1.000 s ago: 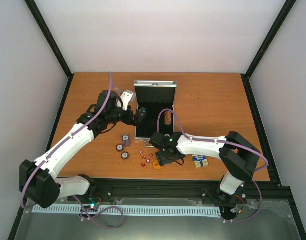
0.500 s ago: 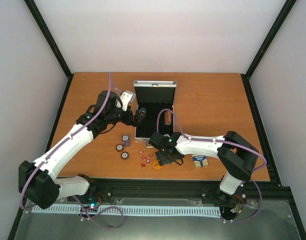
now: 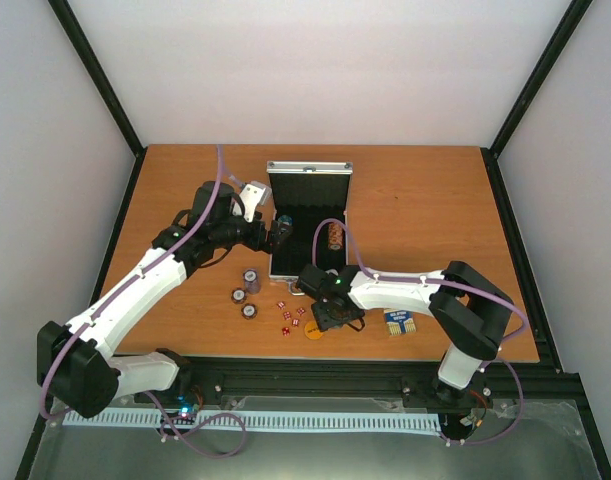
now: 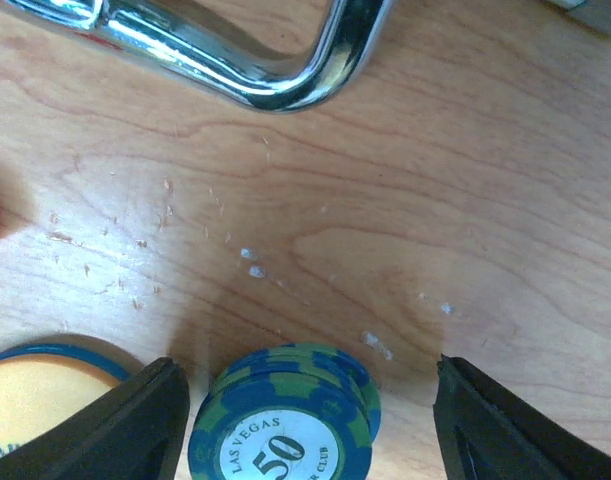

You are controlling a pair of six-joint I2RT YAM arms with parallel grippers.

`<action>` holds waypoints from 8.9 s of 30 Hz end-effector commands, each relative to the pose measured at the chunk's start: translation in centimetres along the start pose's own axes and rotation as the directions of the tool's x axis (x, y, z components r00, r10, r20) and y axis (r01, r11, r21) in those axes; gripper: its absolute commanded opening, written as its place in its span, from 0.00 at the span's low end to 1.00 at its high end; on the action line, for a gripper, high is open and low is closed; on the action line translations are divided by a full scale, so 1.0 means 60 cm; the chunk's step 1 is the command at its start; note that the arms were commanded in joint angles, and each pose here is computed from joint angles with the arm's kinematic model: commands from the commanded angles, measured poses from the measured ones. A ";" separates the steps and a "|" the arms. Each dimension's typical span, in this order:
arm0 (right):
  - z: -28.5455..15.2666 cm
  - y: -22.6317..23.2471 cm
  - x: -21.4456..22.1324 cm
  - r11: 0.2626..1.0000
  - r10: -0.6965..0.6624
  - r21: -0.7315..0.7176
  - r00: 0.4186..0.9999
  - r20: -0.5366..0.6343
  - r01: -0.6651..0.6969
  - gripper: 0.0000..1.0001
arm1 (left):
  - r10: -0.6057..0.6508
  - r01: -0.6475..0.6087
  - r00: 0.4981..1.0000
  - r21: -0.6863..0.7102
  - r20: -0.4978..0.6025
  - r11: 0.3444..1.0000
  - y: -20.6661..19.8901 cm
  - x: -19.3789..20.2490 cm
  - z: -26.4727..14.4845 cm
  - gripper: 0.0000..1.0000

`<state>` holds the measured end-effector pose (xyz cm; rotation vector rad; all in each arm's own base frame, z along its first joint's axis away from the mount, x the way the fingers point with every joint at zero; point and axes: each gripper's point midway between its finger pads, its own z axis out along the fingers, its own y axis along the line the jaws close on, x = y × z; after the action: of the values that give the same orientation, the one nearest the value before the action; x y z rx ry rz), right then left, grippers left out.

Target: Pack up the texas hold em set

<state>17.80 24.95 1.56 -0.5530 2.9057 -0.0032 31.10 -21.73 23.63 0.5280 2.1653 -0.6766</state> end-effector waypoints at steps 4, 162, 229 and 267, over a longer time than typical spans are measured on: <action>-0.001 -0.010 0.036 1.000 -0.006 -0.002 0.998 -0.066 0.006 0.69 | -0.005 0.005 1.000 0.007 0.023 1.000 -0.003 -0.011 -0.002 1.00; 0.006 -0.024 0.040 0.998 -0.055 -0.041 0.989 -0.141 0.049 0.66 | -0.050 0.050 0.998 0.003 0.040 0.999 -0.004 0.023 -0.028 1.00; 0.034 -0.081 0.079 0.995 -0.034 0.088 0.979 -0.201 0.053 0.53 | -0.054 0.056 0.997 -0.034 0.047 0.998 0.008 0.030 -0.030 1.00; -0.052 -0.071 -0.029 0.998 0.055 0.003 0.998 -0.004 -0.055 0.10 | -0.088 0.087 0.995 0.014 0.045 0.996 -0.005 0.044 -0.036 1.00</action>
<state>19.25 21.22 3.49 -0.5023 2.9645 -0.0239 28.57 -19.81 21.83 0.4300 2.1868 -0.6827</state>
